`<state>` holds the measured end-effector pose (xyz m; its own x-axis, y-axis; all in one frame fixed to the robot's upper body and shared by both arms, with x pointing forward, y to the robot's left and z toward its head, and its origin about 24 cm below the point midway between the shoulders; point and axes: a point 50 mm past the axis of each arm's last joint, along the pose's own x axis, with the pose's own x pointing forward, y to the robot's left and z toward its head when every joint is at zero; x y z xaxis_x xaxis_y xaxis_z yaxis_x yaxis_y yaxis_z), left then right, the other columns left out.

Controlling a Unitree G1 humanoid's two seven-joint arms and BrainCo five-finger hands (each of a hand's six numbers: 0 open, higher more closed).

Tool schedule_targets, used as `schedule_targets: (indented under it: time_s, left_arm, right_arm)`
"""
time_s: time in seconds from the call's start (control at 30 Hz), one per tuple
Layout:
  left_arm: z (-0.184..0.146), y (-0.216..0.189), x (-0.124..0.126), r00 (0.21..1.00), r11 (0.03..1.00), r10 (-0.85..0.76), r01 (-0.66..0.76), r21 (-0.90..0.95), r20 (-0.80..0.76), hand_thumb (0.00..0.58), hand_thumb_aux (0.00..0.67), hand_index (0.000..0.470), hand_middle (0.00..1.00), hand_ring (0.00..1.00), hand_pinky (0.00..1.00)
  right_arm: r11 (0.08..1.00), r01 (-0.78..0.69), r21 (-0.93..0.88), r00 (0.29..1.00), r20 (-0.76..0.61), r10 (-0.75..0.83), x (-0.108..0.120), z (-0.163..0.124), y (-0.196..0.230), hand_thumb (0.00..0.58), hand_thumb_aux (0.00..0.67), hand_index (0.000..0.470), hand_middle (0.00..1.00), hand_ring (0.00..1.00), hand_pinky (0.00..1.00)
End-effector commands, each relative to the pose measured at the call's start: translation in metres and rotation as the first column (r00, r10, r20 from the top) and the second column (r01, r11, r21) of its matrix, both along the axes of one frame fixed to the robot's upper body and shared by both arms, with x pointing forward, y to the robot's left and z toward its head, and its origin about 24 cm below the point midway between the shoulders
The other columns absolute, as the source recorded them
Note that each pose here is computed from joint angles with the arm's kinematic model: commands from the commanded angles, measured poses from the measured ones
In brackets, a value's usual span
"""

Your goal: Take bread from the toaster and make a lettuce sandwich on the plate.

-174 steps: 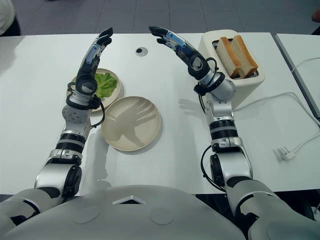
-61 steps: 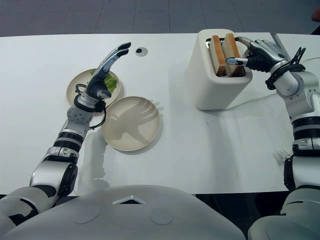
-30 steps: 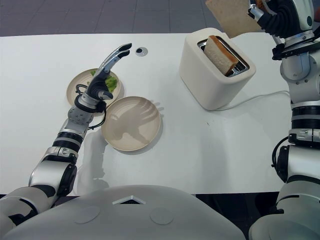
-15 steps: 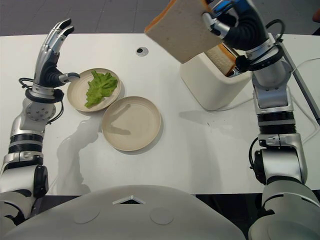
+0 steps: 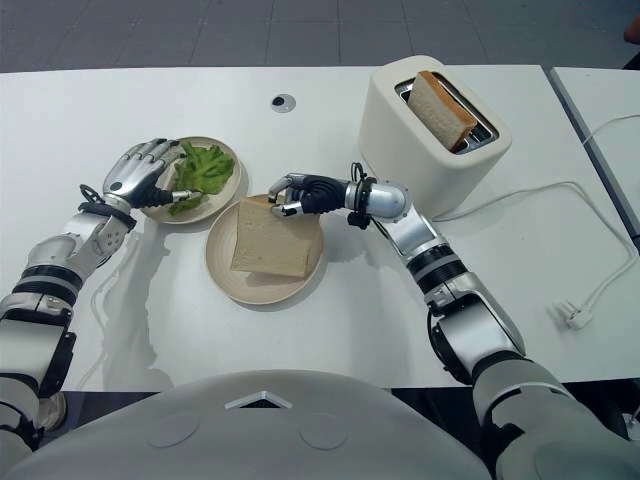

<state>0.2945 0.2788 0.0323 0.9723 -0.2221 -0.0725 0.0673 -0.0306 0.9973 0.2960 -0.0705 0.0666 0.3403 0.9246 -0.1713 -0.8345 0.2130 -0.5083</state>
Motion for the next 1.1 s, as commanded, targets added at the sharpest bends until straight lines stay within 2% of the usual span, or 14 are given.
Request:
schedule_targets:
  time_s: [0.03, 0.2, 0.23, 0.27, 0.3, 0.33, 0.37, 0.47, 0.5, 0.83, 0.87, 0.9, 0.93, 1.1]
  left_arm:
    - [0.015, -0.009, 0.008, 0.989, 0.998, -0.068, 0.069, -0.002, 0.13, 0.58, 0.67, 0.47, 0.0, 0.0, 0.0]
    - [0.014, -0.013, 0.008, 0.983, 0.995, -0.102, 0.103, 0.004, 0.152, 0.58, 0.67, 0.47, 0.0, 0.0, 0.0]
    - [0.012, -0.015, 0.008, 0.983, 0.994, -0.107, 0.108, 0.003, 0.147, 0.58, 0.67, 0.47, 0.0, 0.0, 0.0]
    - [0.011, -0.016, 0.008, 0.982, 0.993, -0.114, 0.116, -0.006, 0.15, 0.58, 0.67, 0.47, 0.0, 0.0, 0.0]
    - [0.012, -0.017, 0.008, 0.98, 0.992, -0.121, 0.126, -0.02, 0.159, 0.58, 0.67, 0.47, 0.0, 0.0, 0.0]
    - [0.013, -0.019, 0.008, 0.977, 0.99, -0.128, 0.136, -0.034, 0.17, 0.58, 0.67, 0.47, 0.0, 0.0, 0.0]
    - [0.014, -0.019, 0.008, 0.975, 0.988, -0.134, 0.145, -0.052, 0.179, 0.58, 0.67, 0.47, 0.0, 0.0, 0.0]
    - [0.011, -0.017, 0.008, 0.982, 0.991, -0.11, 0.121, -0.063, 0.156, 0.58, 0.67, 0.47, 0.0, 0.0, 0.0]
    - [0.008, -0.014, 0.009, 0.986, 0.994, -0.085, 0.093, -0.052, 0.143, 0.0, 0.0, 0.0, 0.0, 0.0, 0.0]
    - [-0.012, -0.002, 0.008, 0.999, 0.999, 0.011, -0.013, 0.039, 0.05, 0.0, 0.0, 0.0, 0.0, 0.0, 0.0]
    - [-0.013, -0.003, 0.008, 0.999, 0.999, 0.003, -0.005, 0.037, 0.045, 0.474, 0.384, 0.269, 0.0, 0.0, 0.0]
    - [-0.013, -0.005, 0.008, 0.999, 0.999, -0.007, 0.005, 0.037, 0.045, 0.523, 0.46, 0.323, 0.0, 0.0, 0.0]
    - [-0.012, -0.005, 0.008, 0.999, 0.999, -0.015, 0.014, 0.037, 0.05, 0.58, 0.67, 0.47, 0.0, 0.0, 0.0]
    - [-0.005, -0.008, 0.01, 0.991, 0.998, -0.056, 0.052, 0.029, 0.118, 0.58, 0.67, 0.47, 0.0, 0.0, 0.0]
  right_arm:
    - [1.0, 0.002, -0.017, 1.0, 0.023, -0.002, 0.005, -0.002, 0.011, 0.58, 0.67, 0.47, 1.0, 1.0, 1.0]
    - [1.0, 0.013, -0.028, 0.997, 0.072, -0.011, 0.006, 0.0, 0.008, 0.58, 0.67, 0.47, 1.0, 1.0, 1.0]
    - [0.999, 0.017, -0.03, 0.996, 0.093, -0.015, 0.006, 0.002, 0.007, 0.563, 0.554, 0.389, 0.99, 0.99, 0.99]
    - [0.999, 0.023, -0.025, 0.993, 0.116, -0.02, 0.006, 0.005, 0.005, 0.458, 0.363, 0.254, 0.92, 0.92, 0.92]
    - [1.0, 0.018, -0.018, 0.99, 0.138, -0.015, 0.006, 0.009, 0.004, 0.0, 0.0, 0.0, 0.68, 0.68, 0.68]
    - [1.0, 0.018, -0.016, 0.986, 0.164, -0.015, 0.005, 0.012, 0.002, 0.0, 0.0, 0.0, 0.53, 0.53, 0.53]
    - [1.0, 0.022, -0.017, 0.98, 0.197, -0.019, 0.005, 0.015, 0.0, 0.0, 0.0, 0.0, 0.0, 0.0, 0.0]
    - [0.998, 0.06, -0.019, 0.963, 0.266, -0.052, 0.009, 0.022, -0.007, 0.0, 0.0, 0.0, 0.0, 0.0, 0.0]
    - [0.998, 0.069, -0.014, 0.959, 0.276, -0.062, 0.009, 0.024, -0.009, 0.0, 0.0, 0.0, 0.0, 0.0, 0.0]
    - [0.998, 0.055, 0.009, 0.959, 0.279, -0.055, 0.003, 0.026, -0.008, 0.0, 0.0, 0.0, 0.0, 0.0, 0.0]
    - [0.998, 0.055, 0.009, 0.959, 0.279, -0.056, 0.003, 0.026, -0.009, 0.0, 0.0, 0.0, 0.0, 0.0, 0.0]
    - [0.998, 0.056, 0.009, 0.959, 0.279, -0.056, 0.003, 0.026, -0.009, 0.0, 0.0, 0.0, 0.0, 0.0, 0.0]
    - [0.998, 0.056, 0.01, 0.959, 0.279, -0.057, 0.003, 0.026, -0.009, 0.0, 0.0, 0.0, 0.0, 0.0, 0.0]
    - [0.998, 0.059, 0.016, 0.957, 0.282, -0.061, 0.002, 0.028, -0.01, 0.0, 0.0, 0.0, 0.0, 0.0, 0.0]
